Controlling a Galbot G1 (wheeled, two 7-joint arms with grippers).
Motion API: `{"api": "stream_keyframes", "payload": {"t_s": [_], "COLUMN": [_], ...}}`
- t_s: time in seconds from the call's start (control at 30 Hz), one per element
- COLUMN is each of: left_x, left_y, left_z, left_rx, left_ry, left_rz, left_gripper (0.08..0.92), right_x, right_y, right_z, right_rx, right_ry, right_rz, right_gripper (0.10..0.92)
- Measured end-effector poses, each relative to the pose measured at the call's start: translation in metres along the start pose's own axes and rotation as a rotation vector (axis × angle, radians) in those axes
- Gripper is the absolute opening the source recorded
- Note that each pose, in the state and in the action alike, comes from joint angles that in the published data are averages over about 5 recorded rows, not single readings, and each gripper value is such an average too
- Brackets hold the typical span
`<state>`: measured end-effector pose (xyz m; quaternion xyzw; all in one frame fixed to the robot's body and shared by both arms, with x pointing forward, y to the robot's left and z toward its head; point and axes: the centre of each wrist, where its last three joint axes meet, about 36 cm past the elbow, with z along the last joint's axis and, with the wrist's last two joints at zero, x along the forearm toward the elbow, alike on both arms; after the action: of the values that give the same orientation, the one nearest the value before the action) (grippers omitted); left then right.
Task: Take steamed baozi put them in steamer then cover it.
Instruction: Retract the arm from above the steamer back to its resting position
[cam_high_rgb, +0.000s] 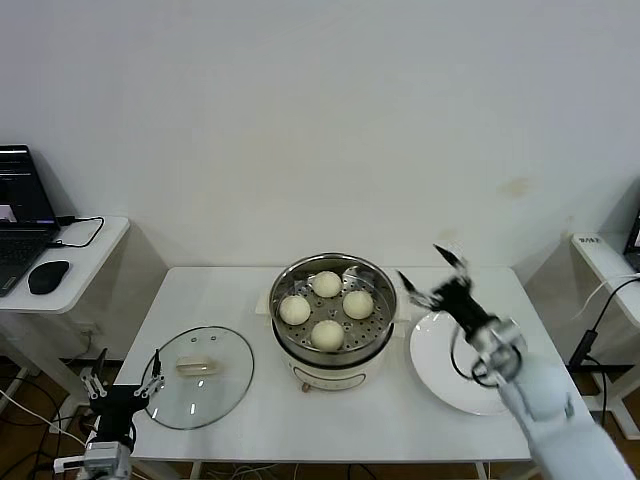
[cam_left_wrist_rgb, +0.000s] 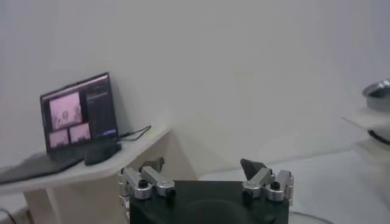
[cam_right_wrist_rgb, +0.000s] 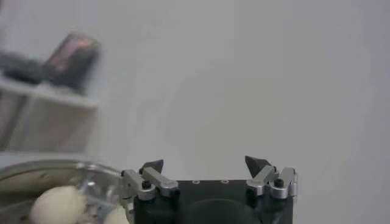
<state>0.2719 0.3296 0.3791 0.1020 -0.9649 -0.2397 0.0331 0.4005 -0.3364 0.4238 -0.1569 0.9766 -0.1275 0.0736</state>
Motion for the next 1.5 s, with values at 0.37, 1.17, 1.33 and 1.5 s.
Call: {"api": "stream_keyframes", "payload": {"t_s": [0.37, 1.17, 1.33, 1.5], "left_x": [0.021, -0.038, -0.057, -0.074], "left_y": [0.014, -0.022, -0.025, -0.027], "left_z": [0.033, 0.082, 0.089, 0.095], "left_rx": [-0.699, -1.064, -1.082, -1.092], "left_ry": [-0.101, -0.250, -0.253, -0.250], "left_rz": [0.091, 0.273, 0.291, 0.299], "left_gripper": [0.823, 0.823, 0.823, 0.823], "right_x": [0.107, 0.191, 0.200, 0.205], "right_y": [0.015, 0.043, 0.046, 0.049], "right_z": [0.052, 0.081, 0.082, 0.084], "right_rx": [-0.028, 0.037, 0.045, 0.050], "right_ry": [0.140, 0.292, 0.308, 0.318], "right_rz": [0.313, 0.516, 0.535, 0.548], "right_gripper": [0.823, 0.823, 0.823, 0.823]}}
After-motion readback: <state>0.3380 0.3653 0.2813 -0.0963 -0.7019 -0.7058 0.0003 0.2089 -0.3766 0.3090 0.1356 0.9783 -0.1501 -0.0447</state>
